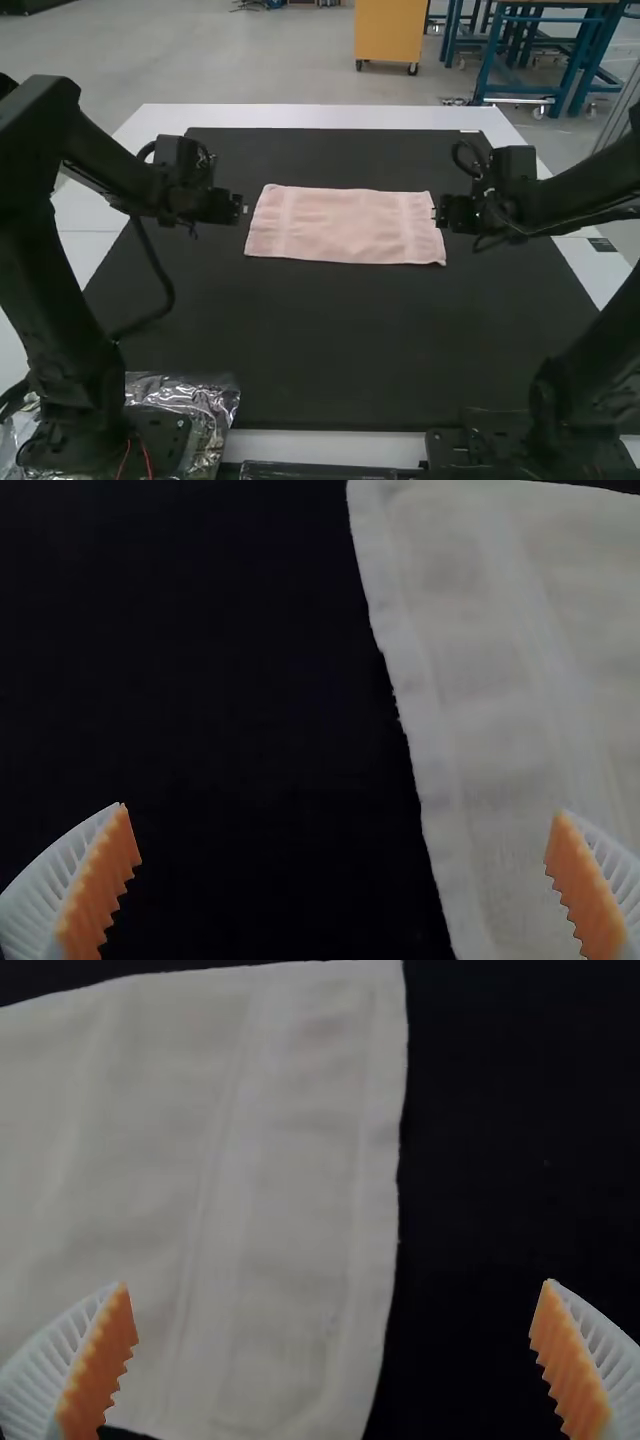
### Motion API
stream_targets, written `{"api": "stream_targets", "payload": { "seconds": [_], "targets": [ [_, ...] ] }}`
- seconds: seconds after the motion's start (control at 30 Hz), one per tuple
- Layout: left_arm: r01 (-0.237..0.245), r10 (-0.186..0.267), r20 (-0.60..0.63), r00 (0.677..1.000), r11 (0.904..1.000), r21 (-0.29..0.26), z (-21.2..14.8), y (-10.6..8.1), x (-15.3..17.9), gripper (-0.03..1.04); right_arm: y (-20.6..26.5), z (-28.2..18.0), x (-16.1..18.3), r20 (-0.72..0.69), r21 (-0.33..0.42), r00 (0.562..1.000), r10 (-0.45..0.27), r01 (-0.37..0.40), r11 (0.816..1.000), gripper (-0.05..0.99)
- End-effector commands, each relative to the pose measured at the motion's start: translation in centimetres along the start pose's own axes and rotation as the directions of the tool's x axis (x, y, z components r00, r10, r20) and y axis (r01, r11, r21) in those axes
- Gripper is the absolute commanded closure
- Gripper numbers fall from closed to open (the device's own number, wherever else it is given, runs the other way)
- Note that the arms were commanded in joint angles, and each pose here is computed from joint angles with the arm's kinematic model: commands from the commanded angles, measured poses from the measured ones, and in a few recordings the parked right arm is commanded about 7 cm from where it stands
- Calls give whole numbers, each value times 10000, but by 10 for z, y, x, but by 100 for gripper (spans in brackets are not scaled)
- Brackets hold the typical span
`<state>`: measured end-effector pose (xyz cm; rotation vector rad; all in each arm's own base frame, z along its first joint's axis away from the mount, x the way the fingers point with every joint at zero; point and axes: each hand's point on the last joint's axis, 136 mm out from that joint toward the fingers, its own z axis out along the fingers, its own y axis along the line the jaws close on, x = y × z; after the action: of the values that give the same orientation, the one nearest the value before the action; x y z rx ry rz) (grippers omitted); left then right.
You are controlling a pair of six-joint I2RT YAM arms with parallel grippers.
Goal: Fold the towel.
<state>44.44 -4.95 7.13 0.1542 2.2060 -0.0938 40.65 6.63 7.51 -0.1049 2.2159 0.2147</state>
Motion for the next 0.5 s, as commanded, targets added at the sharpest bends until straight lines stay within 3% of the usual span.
{"api": "stream_targets", "payload": {
  "seconds": [0.0, 0.47],
  "targets": [
    [24, -24, 383, 9993, 10000, -1, 11, -2, -20, 5, 4, 8, -17, 426, 21, 9991, 20, -21, 10000, 3],
    [-182, 175, 212, 9996, 9994, 294, 63, -19, -24, 5, 3, 71, -4, 10, 108, 9997, -247, 247, 9996, 3]
  ]
}}
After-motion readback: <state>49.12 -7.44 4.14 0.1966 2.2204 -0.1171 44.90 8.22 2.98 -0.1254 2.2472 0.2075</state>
